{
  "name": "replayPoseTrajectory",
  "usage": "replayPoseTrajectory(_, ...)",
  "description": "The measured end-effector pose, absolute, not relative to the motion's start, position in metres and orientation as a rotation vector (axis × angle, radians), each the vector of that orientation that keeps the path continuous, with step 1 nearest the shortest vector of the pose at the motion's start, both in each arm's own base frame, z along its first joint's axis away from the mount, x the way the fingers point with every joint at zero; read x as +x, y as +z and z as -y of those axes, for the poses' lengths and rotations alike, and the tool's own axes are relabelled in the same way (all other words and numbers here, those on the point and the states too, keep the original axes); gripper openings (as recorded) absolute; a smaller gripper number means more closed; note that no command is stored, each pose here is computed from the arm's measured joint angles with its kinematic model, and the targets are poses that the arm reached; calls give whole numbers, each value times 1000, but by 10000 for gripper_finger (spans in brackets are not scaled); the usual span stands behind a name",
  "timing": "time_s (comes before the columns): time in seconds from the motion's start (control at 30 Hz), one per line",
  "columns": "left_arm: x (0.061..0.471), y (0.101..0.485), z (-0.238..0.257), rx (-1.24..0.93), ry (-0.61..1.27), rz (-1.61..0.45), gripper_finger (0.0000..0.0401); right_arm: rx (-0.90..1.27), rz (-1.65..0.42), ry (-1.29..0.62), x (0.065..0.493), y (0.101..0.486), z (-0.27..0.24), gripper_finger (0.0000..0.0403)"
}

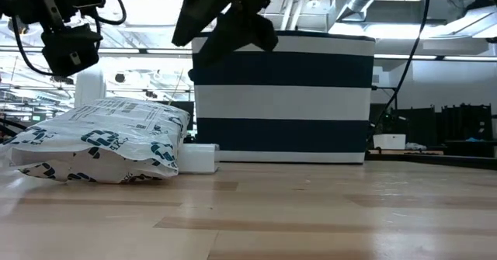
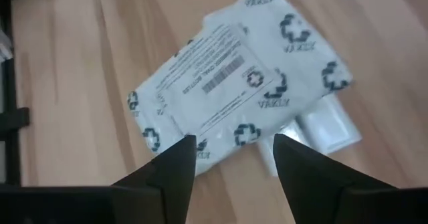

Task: Pick & place medical supplies in basket/bin
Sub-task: Put the white mailer bag into the blue bin

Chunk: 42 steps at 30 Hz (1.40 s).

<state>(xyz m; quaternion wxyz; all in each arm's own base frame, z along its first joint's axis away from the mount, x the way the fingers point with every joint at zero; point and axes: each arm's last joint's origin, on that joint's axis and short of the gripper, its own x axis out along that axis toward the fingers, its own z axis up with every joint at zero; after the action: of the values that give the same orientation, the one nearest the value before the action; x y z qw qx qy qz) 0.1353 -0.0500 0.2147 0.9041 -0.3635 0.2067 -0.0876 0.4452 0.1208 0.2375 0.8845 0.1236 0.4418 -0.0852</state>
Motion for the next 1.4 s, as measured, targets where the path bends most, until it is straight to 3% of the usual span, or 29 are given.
replayPoseTrajectory(0.3,137,211,40,-718,-190,-474,241,275,-935,-136,440,236,-140,189)
replayPoseTrajectory(0.5,140,211,30,-683,-170,-455,241,271,-920,-204,438,236,-141,185)
replayPoseTrajectory(0.6,141,211,27,-655,-139,-435,241,289,-926,-250,436,235,-141,155)
replayPoseTrajectory(0.9,144,219,22,-614,-18,-289,241,301,-919,-251,435,235,-146,10)
replayPoseTrajectory(1.4,145,226,14,-662,-142,-355,243,301,-890,-225,433,236,-158,1)
